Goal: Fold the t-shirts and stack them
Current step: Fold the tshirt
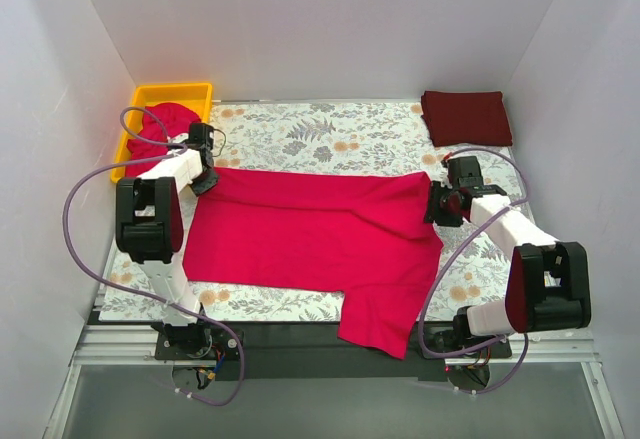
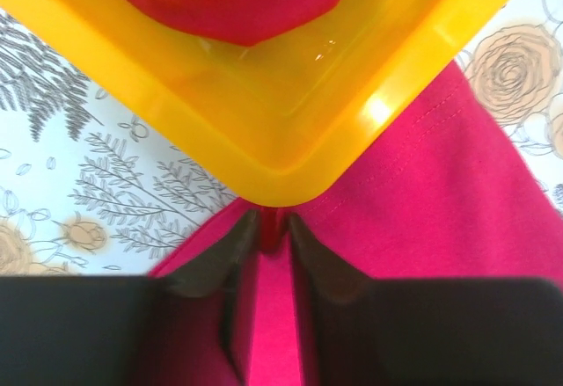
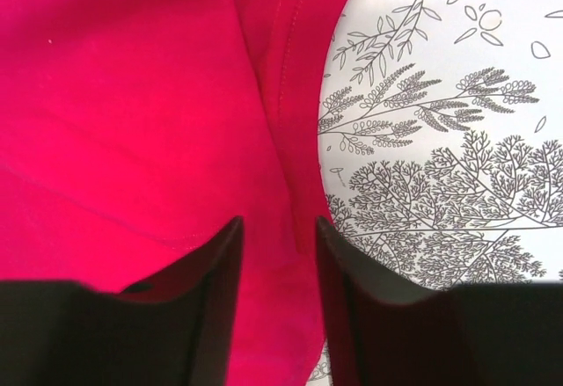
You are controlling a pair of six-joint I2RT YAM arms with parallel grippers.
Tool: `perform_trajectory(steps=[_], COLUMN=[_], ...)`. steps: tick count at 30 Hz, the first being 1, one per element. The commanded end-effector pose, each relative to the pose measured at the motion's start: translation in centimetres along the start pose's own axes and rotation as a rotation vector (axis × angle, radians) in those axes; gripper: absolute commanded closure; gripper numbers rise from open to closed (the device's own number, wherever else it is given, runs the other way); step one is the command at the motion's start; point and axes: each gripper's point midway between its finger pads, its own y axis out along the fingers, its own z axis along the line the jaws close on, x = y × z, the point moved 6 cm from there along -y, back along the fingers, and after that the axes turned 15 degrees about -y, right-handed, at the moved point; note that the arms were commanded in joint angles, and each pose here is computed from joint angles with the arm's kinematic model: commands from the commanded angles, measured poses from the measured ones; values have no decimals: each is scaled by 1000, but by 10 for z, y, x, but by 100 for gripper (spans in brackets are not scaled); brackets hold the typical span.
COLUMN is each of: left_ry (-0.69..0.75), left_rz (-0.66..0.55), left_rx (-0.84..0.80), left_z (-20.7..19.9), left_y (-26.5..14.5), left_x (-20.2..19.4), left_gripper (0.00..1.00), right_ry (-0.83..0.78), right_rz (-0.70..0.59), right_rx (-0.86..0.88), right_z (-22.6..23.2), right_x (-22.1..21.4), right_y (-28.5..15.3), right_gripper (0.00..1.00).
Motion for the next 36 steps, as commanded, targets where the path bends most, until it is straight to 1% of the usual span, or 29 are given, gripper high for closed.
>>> perform_trajectory(steps=[1,2,3,6,7,9,11,12,13,14,15,17,18,21,25,28,30,31,32,33,36], left_ry=[-54,-60,-69,-60,-60,-48,-38,-24,-15,3,20,36,51,56,58,64,63,48,29,31,14], left_rz=[-89,-98,-115,-111,-104,-95,-71,-59,-54,-46,-30,-12,8,0,7,49,110,154,165,189,210], left_rx=[-9,-22,-50,-112,-129,-173,-229,-244,-253,-265,-250,-250,-225,-194,-149,-95,-38,-38,-53,-30,-39], left_z=[3,2,0,-3,-4,-3,-8,-9,-11,-16,-18,-25,-26,-34,-34,-24,-10,-6,-4,9,20], left_y=[-26,-32,-44,-67,-73,-90,-96,-97,-96,-95,-87,-79,-67,-49,-32,-20,-17,-18,-22,-20,-27], left_x=[24,27,31,30,28,19,11,4,0,-6,-12,-17,-23,-25,-32,-46,-60,-69,-71,-82,-89], left_gripper=[76,71,62,49,46,46,46,46,46,46,47,48,48,51,54,57,60,61,61,61,61], right_ry=[1,1,12,40,48,61,72,82,120,123,138,160,172,207,254,315,352,370,377,397,395], right_rz=[-137,-159,-185,-265,-298,-310,-345,-333,-347,-376,-373,-376,-384,-373,-357,-317,-300,-293,-298,-287,-306], right_rx=[-15,20,21,67,74,108,153,170,167,187,190,206,207,222,223,192,165,155,137,120,116], right_z=[-3,-1,-5,-8,-9,-11,-8,-8,-16,-17,-20,-23,-28,-35,-49,-65,-78,-83,-89,-97,-107], right_x=[35,39,44,58,63,64,70,69,71,77,76,77,80,80,83,77,75,74,77,73,80], right_y=[-16,-19,-22,-25,-24,-17,-11,-2,1,4,14,23,31,50,69,85,95,98,100,105,104], right_gripper=[48,46,45,46,49,54,64,68,72,74,75,77,78,80,81,80,80,80,80,80,79])
